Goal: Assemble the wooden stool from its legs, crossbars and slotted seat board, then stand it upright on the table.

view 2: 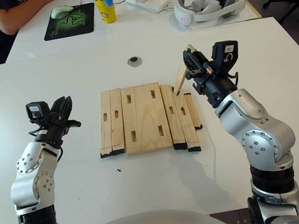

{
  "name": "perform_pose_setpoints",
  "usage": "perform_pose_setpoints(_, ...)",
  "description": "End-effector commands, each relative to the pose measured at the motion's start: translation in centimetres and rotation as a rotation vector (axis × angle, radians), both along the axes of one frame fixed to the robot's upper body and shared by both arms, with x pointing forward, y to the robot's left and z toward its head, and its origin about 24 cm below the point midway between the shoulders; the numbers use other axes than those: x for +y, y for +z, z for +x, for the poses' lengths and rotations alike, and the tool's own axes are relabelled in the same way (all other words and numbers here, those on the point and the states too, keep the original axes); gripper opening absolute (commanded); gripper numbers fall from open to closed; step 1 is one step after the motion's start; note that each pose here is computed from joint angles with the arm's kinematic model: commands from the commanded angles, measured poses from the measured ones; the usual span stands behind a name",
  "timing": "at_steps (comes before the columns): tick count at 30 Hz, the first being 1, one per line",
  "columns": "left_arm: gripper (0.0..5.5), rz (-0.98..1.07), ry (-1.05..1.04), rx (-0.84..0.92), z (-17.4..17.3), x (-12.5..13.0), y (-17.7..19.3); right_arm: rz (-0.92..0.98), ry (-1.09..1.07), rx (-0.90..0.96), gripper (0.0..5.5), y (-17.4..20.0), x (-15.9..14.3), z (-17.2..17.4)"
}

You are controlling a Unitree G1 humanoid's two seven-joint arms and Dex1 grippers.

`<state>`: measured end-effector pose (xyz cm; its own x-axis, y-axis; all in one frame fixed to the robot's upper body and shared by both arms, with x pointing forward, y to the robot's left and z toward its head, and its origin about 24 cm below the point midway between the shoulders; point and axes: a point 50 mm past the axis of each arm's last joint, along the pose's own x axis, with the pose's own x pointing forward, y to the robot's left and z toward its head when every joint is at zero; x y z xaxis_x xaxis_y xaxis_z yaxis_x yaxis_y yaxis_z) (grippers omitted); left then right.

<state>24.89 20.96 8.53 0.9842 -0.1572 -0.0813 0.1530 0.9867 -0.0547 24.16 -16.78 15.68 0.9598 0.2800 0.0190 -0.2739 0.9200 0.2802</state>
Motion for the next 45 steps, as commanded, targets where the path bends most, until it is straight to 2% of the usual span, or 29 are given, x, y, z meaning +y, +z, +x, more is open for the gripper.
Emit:
perform_pose_setpoints(1,0.20,0.016,0.022,0.047,-0.1,0.2,-0.9,-0.008,-0.004,0.025,0.45,-0.8,0.8,-0.6)
perform_pose_setpoints(3,0.00,0.017,0.015,0.048,-0.1,0.0,-1.0,-0.003,-0.011,0.038,0.45,-1.2,0.9,-0.7)
perform_pose_setpoints(13,0.00,0.037,0.039,0.067,0.0,0.1,-1.2,0.039,-0.110,0.098,0.45,-2.8,1.4,-1.1)
perform_pose_setpoints(24,0.00,0.077,-0.012,0.072,0.7,0.4,-0.1,0.018,-0.197,0.064,0.45,-3.4,2.8,-2.5)
perform_pose_setpoints(45,0.00,0.068,-0.029,0.075,1.2,0.1,0.2,0.028,-0.243,0.041,0.45,-5.2,3.4,-1.8)
